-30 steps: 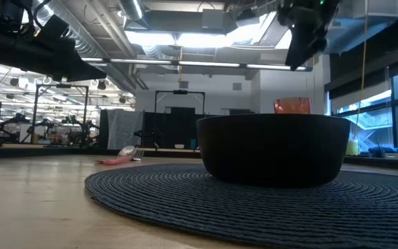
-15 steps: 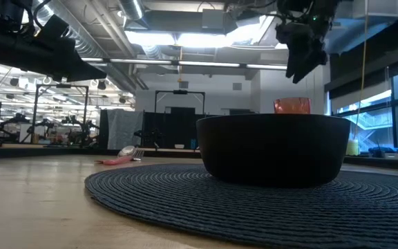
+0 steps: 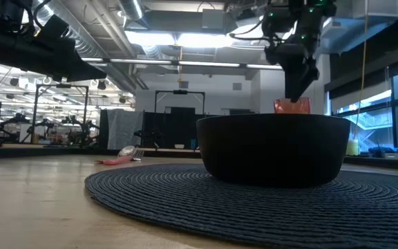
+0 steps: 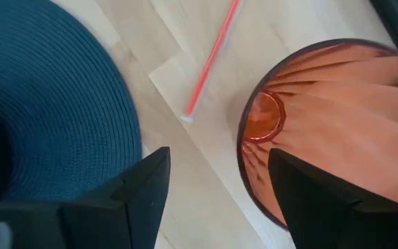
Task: Pick & Place Utensil
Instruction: Put the red cup on the blue mat to the top right of the black bowl
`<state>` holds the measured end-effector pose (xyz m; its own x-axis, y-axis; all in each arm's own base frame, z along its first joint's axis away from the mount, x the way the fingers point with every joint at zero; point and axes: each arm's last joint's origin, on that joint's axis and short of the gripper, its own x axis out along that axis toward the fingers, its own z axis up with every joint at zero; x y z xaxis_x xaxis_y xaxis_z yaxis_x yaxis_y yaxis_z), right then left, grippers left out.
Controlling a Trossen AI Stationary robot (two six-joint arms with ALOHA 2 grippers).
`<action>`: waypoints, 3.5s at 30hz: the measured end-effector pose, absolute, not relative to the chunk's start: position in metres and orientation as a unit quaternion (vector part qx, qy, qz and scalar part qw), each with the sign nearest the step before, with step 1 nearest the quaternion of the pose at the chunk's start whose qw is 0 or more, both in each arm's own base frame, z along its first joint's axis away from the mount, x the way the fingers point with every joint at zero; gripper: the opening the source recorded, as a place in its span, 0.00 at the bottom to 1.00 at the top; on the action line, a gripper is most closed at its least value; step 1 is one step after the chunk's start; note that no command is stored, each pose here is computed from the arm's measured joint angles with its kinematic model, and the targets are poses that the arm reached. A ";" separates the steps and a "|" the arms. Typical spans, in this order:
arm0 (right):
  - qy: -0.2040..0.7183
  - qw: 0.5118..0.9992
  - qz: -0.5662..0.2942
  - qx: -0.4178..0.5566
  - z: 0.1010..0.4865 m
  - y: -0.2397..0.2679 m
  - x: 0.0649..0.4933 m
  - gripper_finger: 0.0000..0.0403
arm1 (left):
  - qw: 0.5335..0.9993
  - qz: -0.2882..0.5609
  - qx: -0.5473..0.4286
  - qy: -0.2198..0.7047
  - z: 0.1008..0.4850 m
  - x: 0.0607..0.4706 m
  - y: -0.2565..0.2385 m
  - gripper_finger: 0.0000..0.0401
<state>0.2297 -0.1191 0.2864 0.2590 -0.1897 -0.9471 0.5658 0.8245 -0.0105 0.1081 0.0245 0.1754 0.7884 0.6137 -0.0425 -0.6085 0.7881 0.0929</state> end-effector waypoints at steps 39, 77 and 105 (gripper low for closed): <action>0.573 0.799 -0.156 0.093 0.310 -0.081 0.256 0.03 | 0.945 0.323 0.038 0.039 0.175 0.108 0.024 0.01; 0.608 0.790 -0.069 0.041 0.302 0.082 0.249 0.03 | 0.945 0.324 0.031 0.040 0.174 0.108 0.024 0.01; 0.627 0.774 -0.062 0.062 0.279 0.084 0.252 0.03 | 0.945 0.323 0.031 0.040 0.174 0.108 0.024 0.01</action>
<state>0.2523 0.0845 0.2789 0.2067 -0.0195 -0.9782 0.1738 0.9846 0.0170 0.1081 0.0245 0.1739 0.7876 0.6136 -0.0560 -0.6087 0.7889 0.0838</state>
